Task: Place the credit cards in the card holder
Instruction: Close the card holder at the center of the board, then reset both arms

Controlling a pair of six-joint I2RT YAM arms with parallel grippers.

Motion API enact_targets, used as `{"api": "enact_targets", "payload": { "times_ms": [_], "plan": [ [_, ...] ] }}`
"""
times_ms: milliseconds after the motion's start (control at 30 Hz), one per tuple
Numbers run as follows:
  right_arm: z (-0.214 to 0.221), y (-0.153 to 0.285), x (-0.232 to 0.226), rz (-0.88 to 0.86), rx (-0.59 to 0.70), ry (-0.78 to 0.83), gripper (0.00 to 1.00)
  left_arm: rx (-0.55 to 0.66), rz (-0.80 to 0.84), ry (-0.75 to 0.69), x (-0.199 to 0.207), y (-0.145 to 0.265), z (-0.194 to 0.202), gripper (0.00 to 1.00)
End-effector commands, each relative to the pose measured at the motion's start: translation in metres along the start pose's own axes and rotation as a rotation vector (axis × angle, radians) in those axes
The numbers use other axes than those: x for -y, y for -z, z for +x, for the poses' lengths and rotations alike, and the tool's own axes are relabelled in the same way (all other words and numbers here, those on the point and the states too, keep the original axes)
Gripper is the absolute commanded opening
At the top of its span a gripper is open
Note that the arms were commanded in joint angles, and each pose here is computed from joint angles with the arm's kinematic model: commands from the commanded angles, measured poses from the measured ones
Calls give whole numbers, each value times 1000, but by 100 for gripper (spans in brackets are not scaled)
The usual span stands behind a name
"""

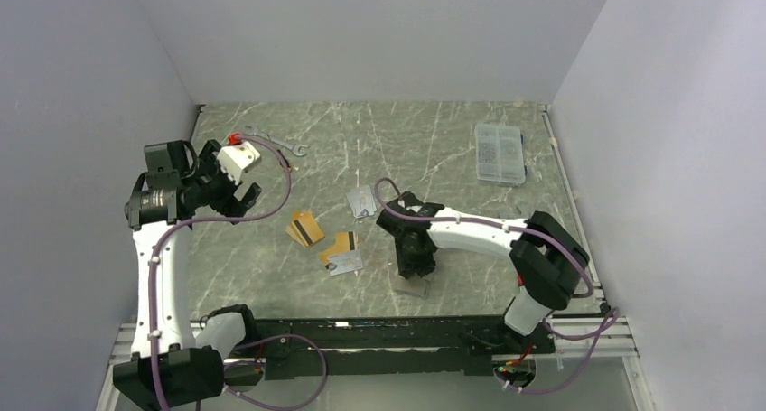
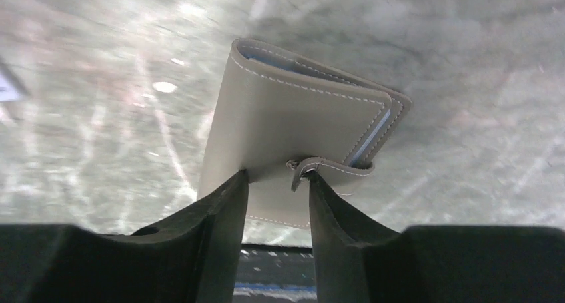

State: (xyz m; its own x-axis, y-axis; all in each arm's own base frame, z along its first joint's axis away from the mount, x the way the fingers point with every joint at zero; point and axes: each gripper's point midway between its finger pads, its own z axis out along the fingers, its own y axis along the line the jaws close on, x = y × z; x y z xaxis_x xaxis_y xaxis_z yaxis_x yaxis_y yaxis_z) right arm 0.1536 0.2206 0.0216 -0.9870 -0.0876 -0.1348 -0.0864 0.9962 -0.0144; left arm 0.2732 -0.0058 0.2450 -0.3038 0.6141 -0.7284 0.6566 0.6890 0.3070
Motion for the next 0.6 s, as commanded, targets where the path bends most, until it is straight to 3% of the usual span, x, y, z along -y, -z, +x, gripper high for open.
{"api": "enact_targets", "payload": {
  "times_ms": [0, 200, 333, 467, 567],
  "plan": [
    [-75, 19, -71, -315, 343, -58, 45, 11, -98, 91, -12, 8, -1, 99],
    [-83, 84, -65, -378, 429, -14, 54, -37, -77, 118, -11, 11, 3, 100],
    [-91, 126, -49, -352, 484, 1, 57, 66, -153, 57, -12, 22, -13, 99],
    [-109, 167, -31, -361, 554, -30, 72, 168, -180, 14, -4, 26, -25, 99],
    [-127, 181, -5, -345, 625, -73, 80, 150, -211, 125, -9, 9, -8, 99]
  ]
}}
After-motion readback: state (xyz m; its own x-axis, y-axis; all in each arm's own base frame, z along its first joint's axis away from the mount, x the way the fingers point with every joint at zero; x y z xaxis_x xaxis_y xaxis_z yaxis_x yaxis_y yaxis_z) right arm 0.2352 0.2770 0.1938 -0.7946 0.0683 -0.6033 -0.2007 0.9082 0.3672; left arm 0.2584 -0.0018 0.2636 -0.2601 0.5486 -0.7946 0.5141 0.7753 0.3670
